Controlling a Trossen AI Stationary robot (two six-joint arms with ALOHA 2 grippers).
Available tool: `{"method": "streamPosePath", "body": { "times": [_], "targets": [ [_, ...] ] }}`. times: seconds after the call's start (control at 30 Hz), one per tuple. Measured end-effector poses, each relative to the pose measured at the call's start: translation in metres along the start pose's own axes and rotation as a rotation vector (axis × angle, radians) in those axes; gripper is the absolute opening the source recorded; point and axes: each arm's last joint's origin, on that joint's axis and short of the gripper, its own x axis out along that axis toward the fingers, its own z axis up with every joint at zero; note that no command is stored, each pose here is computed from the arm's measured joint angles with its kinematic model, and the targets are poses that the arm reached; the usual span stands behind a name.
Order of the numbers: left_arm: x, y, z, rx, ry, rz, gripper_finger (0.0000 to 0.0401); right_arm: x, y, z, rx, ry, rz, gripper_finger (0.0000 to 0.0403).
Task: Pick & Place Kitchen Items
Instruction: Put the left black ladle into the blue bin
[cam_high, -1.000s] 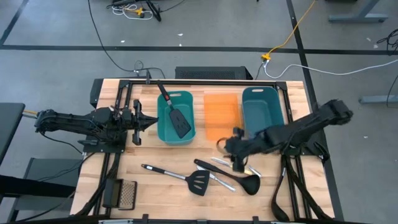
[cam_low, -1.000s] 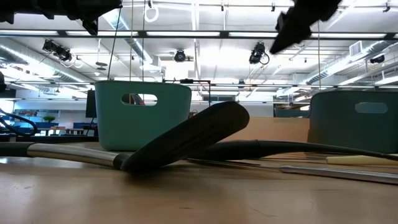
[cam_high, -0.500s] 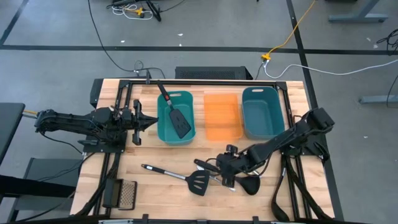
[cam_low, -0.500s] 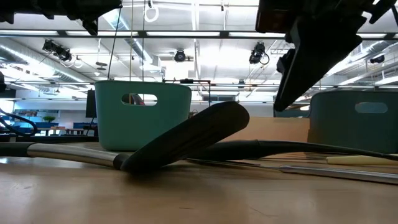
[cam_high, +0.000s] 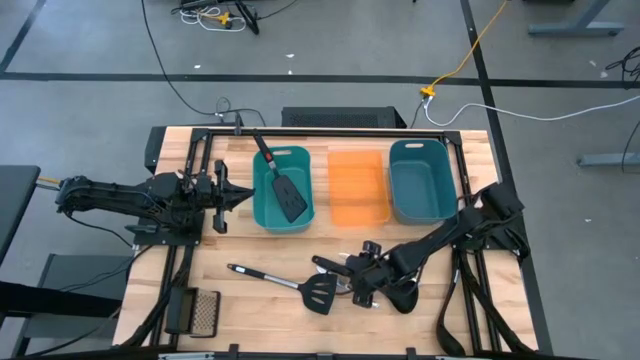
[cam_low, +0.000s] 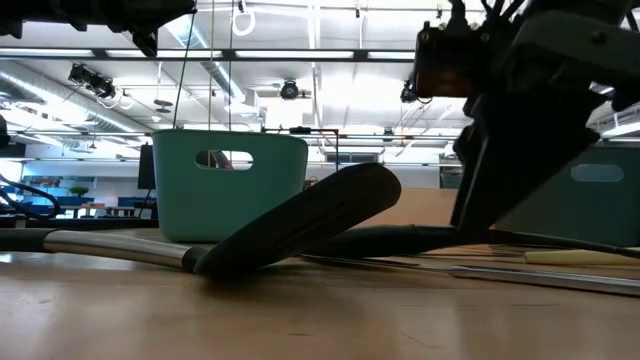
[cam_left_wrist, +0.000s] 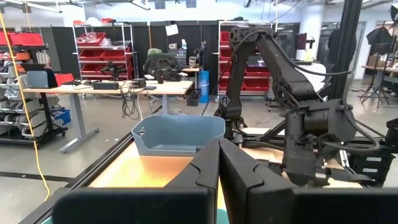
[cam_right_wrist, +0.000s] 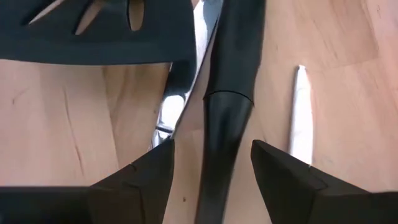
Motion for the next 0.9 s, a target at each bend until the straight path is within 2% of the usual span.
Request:
{"method": "streamPosePath", "body": {
  "times": [0.3,0.63,0.9],
  "targets": [
    [0.000,0.000,0.000,0.001,0.000,0.000,0.0014,0.014,0.001,-0.006,-0.003,0.025,-0.022,0.0177],
    [0.000,0.000,0.000,0.001,0.000,0.000,0.0014,0.014,0.001,-0.006,-0.019,0.035,-0.027,0.0079],
    [0.000,0.000,0.000,0.001,0.000,0.000,0.0014,0.013,-0.002,-0.006,-0.020,0.070,-0.008,0.0078]
  ]
}}
